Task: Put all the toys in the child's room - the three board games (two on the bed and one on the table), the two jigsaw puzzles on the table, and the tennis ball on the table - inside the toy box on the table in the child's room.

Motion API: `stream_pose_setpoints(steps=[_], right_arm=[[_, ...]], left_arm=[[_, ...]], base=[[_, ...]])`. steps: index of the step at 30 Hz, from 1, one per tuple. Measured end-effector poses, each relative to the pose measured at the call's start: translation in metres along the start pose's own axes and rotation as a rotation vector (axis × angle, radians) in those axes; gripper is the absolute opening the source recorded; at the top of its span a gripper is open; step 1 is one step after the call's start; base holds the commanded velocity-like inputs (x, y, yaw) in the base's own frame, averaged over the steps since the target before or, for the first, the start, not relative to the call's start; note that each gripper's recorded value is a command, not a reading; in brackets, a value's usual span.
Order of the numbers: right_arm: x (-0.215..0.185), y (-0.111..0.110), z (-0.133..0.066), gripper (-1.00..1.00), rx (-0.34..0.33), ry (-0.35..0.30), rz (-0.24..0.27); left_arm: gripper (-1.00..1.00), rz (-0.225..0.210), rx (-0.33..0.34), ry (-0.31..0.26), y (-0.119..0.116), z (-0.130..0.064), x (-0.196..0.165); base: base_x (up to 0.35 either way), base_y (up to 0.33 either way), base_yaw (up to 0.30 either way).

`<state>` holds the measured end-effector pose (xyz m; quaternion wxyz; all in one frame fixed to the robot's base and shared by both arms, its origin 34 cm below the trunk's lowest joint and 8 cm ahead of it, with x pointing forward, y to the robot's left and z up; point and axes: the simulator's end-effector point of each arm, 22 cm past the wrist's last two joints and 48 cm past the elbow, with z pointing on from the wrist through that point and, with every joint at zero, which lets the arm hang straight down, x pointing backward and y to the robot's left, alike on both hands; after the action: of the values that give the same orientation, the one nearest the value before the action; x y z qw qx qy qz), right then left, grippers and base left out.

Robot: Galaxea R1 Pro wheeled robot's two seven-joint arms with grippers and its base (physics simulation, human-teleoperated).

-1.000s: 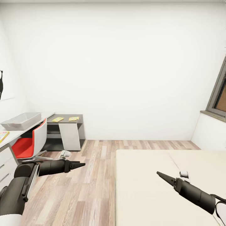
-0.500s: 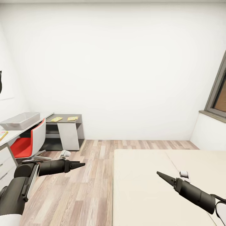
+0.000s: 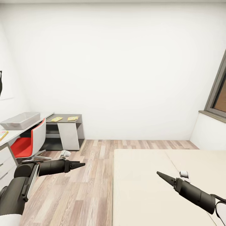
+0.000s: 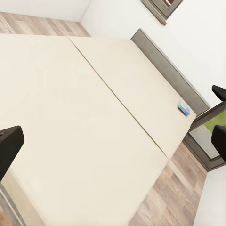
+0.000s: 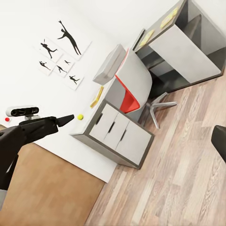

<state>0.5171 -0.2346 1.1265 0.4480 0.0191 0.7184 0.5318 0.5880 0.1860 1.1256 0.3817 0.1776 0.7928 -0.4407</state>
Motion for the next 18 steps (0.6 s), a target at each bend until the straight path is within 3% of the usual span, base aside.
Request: stream_pose_setpoints(steps=[9, 18], right_arm=[[0.0001, 0.0001, 0.0001, 1.0, 0.0, 0.0, 0.0], [-0.0001, 0.0004, 0.0, 1.0, -0.001, 0.0, -0.001]], left_arm=[[1.0, 0.0, 0.0, 0.0, 0.0, 0.0001, 0.0001], [1.0, 0.0, 0.0, 0.0, 0.0, 0.0001, 0.0001]], base=[[0.0, -0.022, 0.0], [0.0, -0.24, 0.0]])
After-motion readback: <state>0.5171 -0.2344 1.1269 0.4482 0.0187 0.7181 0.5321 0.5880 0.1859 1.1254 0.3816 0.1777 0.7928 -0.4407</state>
